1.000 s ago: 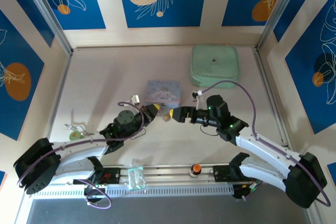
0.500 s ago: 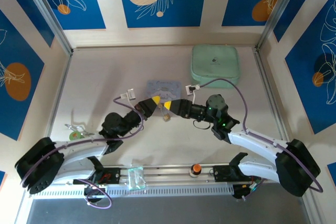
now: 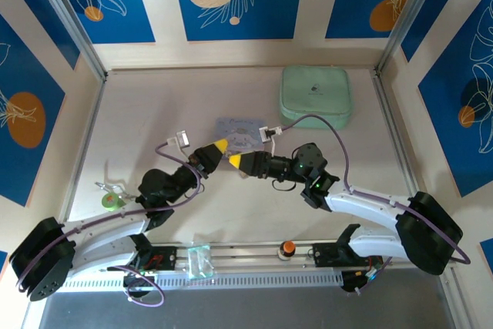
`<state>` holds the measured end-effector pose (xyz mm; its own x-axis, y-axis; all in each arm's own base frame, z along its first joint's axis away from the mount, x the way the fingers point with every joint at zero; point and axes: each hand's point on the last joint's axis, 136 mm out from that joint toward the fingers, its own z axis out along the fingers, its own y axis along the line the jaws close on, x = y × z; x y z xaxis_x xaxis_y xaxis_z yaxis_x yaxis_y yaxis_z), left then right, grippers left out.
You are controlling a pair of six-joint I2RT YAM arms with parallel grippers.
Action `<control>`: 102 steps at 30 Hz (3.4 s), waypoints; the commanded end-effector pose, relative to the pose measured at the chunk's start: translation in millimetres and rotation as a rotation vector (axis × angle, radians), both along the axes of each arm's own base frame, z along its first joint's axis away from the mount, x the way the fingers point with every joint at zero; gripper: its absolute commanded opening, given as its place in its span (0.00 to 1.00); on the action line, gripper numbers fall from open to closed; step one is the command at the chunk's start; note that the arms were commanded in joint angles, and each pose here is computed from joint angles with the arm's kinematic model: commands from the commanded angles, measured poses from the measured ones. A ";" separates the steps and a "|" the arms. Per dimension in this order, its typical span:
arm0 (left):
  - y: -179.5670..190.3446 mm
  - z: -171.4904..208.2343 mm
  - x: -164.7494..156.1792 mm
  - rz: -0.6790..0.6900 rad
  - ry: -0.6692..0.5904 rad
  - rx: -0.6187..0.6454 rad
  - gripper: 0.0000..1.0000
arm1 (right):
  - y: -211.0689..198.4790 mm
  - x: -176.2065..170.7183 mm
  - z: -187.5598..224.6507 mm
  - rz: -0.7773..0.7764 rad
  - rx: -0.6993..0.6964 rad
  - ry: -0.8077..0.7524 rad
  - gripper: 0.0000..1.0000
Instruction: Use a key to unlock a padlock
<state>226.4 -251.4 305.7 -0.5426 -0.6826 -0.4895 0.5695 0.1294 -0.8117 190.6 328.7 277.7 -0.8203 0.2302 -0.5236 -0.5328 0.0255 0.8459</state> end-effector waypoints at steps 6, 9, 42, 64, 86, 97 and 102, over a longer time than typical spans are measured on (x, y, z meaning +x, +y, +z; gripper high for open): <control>6.4 6.7 -0.5 0.015 -0.020 -0.024 0.00 | 3.8 8.6 21.2 -0.024 0.092 -0.053 0.44; 6.5 5.0 0.1 0.017 -0.013 -0.023 0.00 | 6.1 9.1 20.9 -0.016 0.107 -0.050 0.41; 14.5 -6.0 5.2 0.054 0.043 -0.049 0.00 | 15.6 9.7 3.5 0.022 0.082 0.002 0.10; 13.6 -6.3 6.3 0.052 0.053 -0.050 0.00 | 19.8 7.0 4.7 0.042 0.090 0.009 0.24; 16.7 -10.3 8.4 0.072 0.072 -0.044 0.00 | 16.7 6.2 -1.5 0.028 0.081 0.013 0.04; 20.6 -17.0 12.4 0.107 0.093 -0.025 0.41 | 9.4 7.4 -6.3 0.017 0.048 0.032 0.00; 20.3 -32.8 17.8 0.142 0.155 0.106 0.89 | -2.1 12.0 -13.1 -0.006 0.019 0.060 0.00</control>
